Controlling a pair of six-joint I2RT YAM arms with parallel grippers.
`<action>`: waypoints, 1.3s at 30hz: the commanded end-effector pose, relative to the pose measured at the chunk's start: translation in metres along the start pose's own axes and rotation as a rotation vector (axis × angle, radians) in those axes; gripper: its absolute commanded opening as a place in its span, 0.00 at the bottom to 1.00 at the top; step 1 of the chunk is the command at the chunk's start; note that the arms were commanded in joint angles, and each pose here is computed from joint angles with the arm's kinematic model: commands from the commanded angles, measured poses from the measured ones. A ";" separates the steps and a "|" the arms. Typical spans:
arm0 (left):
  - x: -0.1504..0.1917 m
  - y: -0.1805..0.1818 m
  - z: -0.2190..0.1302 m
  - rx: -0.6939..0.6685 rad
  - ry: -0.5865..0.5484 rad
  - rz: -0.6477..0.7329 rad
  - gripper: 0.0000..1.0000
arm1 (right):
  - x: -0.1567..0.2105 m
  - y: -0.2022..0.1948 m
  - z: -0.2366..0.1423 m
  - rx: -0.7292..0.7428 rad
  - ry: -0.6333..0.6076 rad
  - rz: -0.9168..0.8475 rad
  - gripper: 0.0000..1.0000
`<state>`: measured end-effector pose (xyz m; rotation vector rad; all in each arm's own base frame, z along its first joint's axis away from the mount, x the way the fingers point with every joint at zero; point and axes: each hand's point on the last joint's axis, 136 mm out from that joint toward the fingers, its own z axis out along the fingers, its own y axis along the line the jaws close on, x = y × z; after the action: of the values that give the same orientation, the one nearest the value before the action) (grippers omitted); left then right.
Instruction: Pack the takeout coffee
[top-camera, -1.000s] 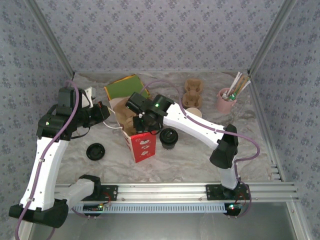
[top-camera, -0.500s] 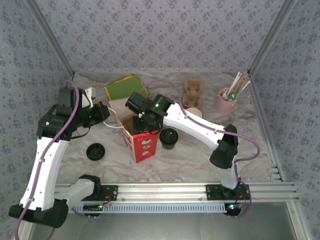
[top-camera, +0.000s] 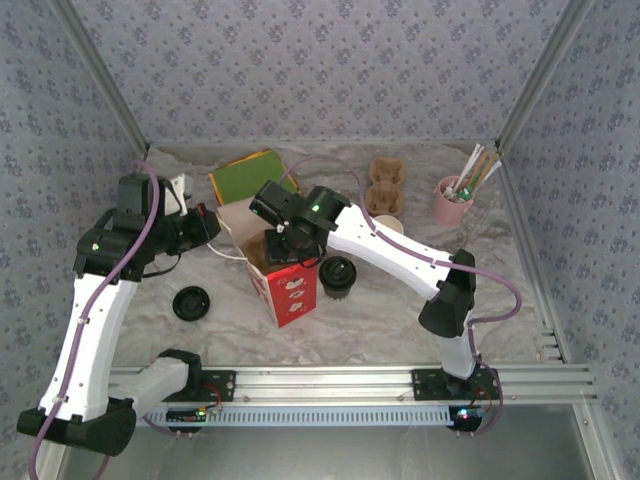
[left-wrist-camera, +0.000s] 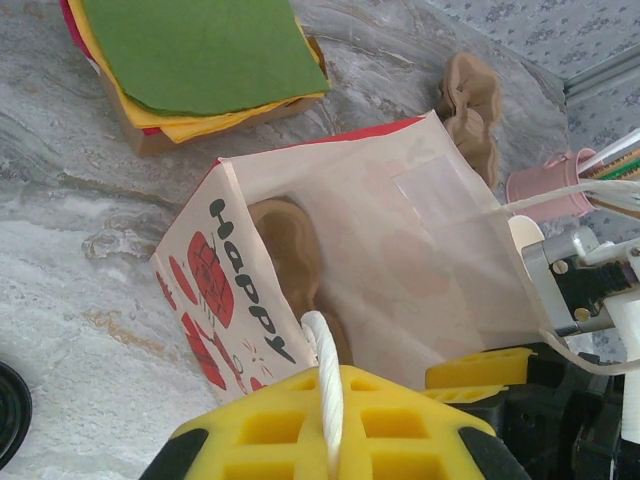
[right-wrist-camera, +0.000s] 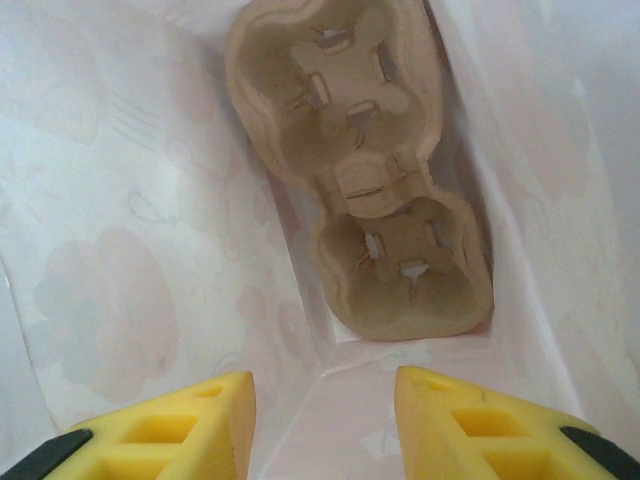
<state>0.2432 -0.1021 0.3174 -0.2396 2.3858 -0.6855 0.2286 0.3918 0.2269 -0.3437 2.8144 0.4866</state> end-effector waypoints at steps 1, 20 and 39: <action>-0.004 -0.005 -0.001 0.015 -0.020 0.026 0.03 | 0.001 -0.004 -0.002 0.040 0.000 -0.022 0.42; -0.005 -0.003 0.000 0.007 -0.015 0.031 0.03 | -0.002 0.000 -0.008 0.058 -0.030 -0.058 0.46; -0.003 -0.008 -0.001 0.027 -0.016 0.039 0.02 | -0.008 0.012 -0.021 0.048 -0.112 -0.107 0.55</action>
<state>0.2433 -0.1034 0.3168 -0.2257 2.3892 -0.6839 0.2235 0.3941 0.2426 -0.4304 2.7329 0.4021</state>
